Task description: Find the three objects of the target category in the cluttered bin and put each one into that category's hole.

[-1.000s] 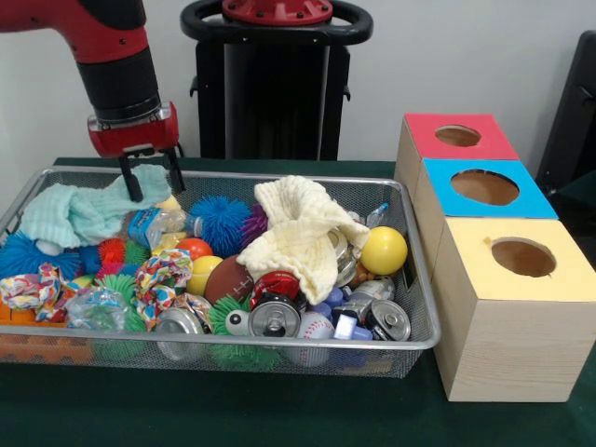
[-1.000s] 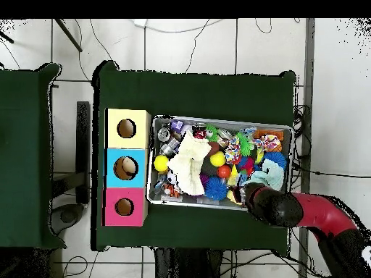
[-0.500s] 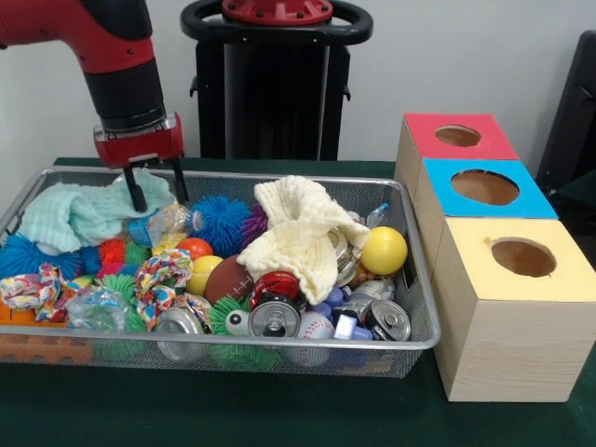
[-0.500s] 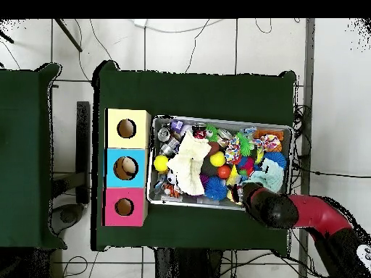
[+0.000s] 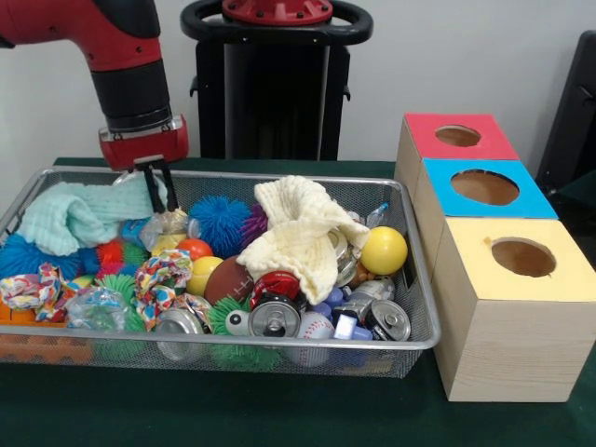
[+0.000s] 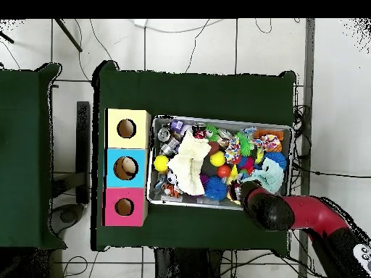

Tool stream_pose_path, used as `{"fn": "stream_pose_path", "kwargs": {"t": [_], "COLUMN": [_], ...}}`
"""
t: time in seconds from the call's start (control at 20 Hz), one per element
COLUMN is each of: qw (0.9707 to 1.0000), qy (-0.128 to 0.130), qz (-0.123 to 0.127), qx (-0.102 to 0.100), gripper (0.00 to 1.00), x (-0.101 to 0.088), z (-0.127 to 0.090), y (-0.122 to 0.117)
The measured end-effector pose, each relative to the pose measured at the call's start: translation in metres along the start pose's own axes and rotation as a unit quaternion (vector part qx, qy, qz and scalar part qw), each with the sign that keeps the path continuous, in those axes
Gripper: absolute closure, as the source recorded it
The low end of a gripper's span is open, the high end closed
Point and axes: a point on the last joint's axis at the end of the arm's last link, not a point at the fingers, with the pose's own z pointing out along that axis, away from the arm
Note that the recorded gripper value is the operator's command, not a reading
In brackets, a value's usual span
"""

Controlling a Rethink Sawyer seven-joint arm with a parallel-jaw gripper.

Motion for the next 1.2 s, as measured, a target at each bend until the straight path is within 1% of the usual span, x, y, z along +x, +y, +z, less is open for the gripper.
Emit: {"fn": "stream_pose_path", "kwargs": {"t": [0.05,0.1,0.35,0.5,0.6,0.65,0.7,0.75,0.9,0.95,1.0,1.1,1.15,1.2], "qw": [1.0,0.9999,0.9996,0.9995,0.9996,0.9996,0.9997,0.9996,0.9989,0.9988,0.998,0.9972,0.9971,0.9962], "qy": [0.0,0.002,0.005,0.004,0.005,0.005,0.01,0.014,0.032,0.035,0.046,0.058,0.059,0.07], "qz": [-0.002,-0.01,-0.025,-0.026,-0.019,-0.018,-0.01,-0.005,0.01,0.011,0.016,0.019,0.019,0.019], "qx": [0.001,0.003,0.009,0.015,0.019,0.019,0.022,0.024,0.032,0.034,0.041,0.044,0.044,0.047], "gripper": [1.0,1.0,1.0,1.0,1.0,1.0,1.0,1.0,1.0,1.0,1.0,1.0,1.0,1.0], "x": [-0.001,-0.002,-0.007,-0.012,-0.02,-0.02,-0.026,-0.029,-0.043,-0.045,-0.056,-0.065,-0.066,-0.073], "z": [-0.001,-0.005,-0.016,-0.026,-0.04,-0.042,-0.054,-0.061,-0.091,-0.095,-0.114,-0.128,-0.129,-0.141], "y": [0.001,0.007,0.018,0.022,0.025,0.025,0.028,0.029,0.036,0.037,0.043,0.05,0.051,0.058]}}
